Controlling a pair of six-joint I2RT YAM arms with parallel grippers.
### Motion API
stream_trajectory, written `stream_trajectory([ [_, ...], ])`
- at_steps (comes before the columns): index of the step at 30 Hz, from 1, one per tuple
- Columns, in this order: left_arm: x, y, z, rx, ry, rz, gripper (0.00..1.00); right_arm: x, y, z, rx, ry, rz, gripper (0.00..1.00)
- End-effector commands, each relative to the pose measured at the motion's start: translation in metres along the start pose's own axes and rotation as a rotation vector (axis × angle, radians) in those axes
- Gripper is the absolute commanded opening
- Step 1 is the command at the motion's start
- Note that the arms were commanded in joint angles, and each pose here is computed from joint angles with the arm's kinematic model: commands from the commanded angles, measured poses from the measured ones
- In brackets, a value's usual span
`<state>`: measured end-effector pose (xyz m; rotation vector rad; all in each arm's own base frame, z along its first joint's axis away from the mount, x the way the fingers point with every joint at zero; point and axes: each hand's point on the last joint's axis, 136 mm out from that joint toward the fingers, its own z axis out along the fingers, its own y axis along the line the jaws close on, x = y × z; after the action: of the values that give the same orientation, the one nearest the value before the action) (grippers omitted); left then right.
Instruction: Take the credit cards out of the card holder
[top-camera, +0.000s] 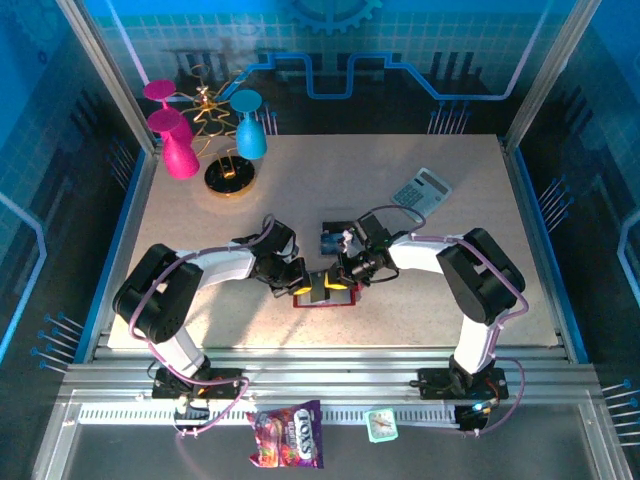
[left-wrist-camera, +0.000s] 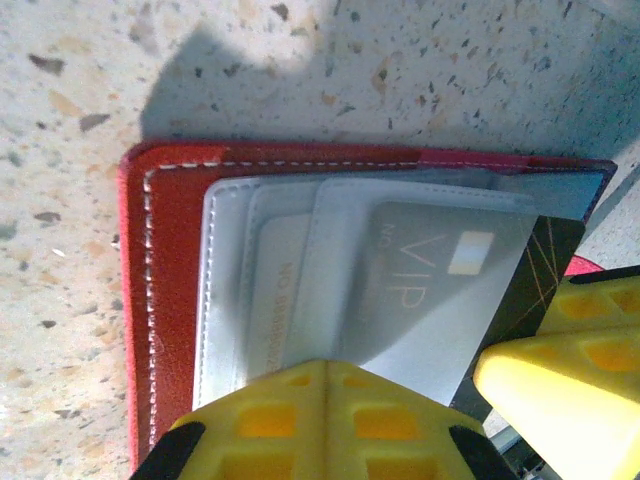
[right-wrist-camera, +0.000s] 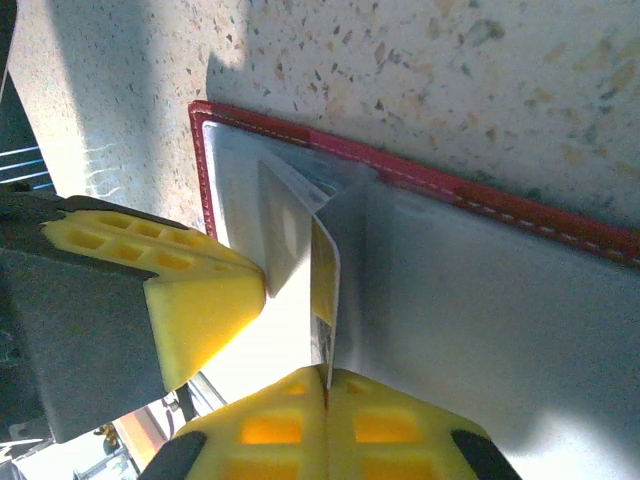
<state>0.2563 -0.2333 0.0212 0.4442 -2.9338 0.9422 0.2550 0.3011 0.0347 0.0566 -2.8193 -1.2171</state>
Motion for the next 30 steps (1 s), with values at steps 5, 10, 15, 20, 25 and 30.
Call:
stream_trajectory([
  [5,0.008,0.025,0.001,-0.115,0.011,-0.018,0.00,0.000,-0.004,-0.012,-0.006,-0.015,0.003,0.07],
  [10,0.007,0.024,-0.001,-0.115,0.006,-0.016,0.00,0.000,-0.009,-0.018,0.000,-0.023,0.009,0.07],
  [15,0.006,0.021,-0.003,-0.110,-0.001,-0.009,0.01,0.001,-0.010,-0.028,0.008,-0.036,0.007,0.07],
  [20,0.004,0.015,-0.007,-0.093,-0.017,0.003,0.03,0.003,-0.010,-0.040,0.041,-0.052,-0.011,0.07],
  [25,-0.001,0.003,-0.014,-0.057,-0.048,0.019,0.05,0.002,-0.005,-0.053,0.077,-0.068,-0.052,0.07],
  [30,-0.005,-0.007,-0.020,-0.037,-0.064,0.032,0.06,-0.001,-0.001,-0.066,0.130,-0.083,-0.101,0.07],
])
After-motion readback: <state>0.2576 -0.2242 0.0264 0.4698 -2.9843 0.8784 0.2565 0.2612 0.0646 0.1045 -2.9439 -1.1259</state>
